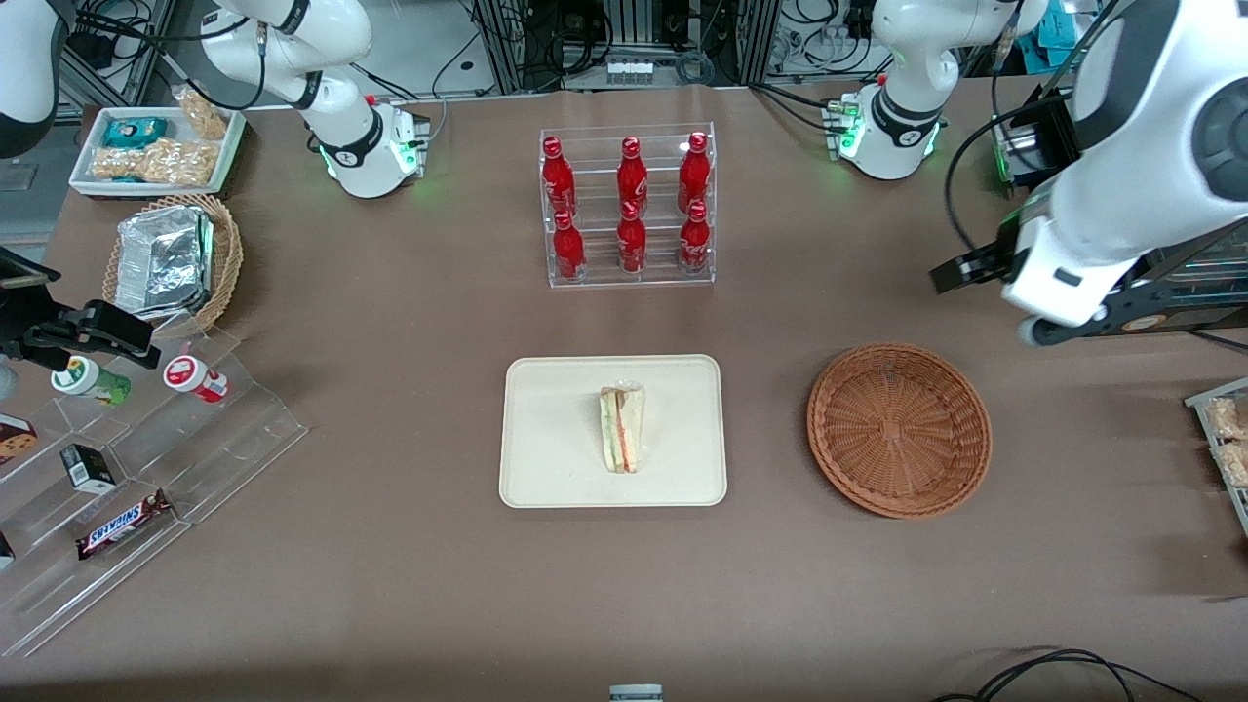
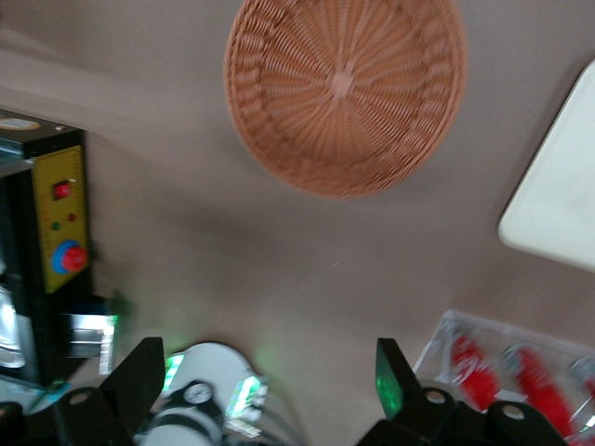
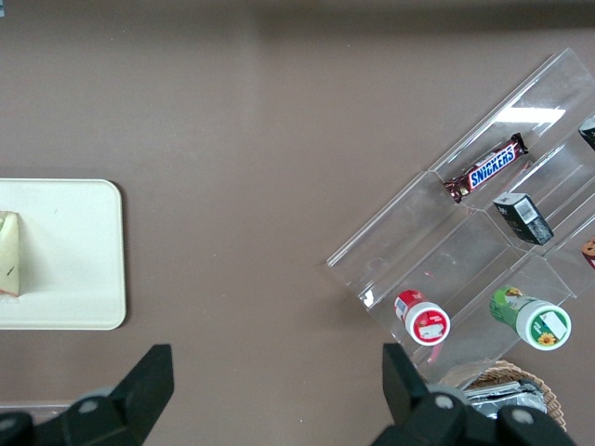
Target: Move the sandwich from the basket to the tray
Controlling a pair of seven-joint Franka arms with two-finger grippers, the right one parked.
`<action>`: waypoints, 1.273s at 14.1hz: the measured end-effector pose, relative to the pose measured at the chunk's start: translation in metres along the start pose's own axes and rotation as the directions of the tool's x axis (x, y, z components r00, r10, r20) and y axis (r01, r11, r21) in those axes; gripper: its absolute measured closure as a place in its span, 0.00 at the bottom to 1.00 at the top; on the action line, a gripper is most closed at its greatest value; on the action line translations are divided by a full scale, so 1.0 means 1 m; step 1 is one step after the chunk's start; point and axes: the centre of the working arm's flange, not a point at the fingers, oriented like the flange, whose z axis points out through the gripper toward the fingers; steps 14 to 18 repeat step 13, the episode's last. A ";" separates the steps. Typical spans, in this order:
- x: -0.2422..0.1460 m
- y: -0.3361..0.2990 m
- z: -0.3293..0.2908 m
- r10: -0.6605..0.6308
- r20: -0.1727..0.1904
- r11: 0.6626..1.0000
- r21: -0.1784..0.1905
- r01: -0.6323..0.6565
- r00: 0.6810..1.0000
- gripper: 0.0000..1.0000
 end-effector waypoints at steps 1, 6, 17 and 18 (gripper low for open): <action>-0.003 -0.014 -0.005 0.041 0.003 0.999 0.000 -0.041 0.999 0.00; -0.012 -0.047 -0.029 0.104 -0.047 0.994 -0.016 -0.105 0.993 0.00; -0.023 -0.033 -0.043 0.163 -0.071 0.986 -0.008 -0.164 0.984 0.00; -0.023 -0.033 -0.043 0.163 -0.071 0.986 -0.008 -0.164 0.984 0.00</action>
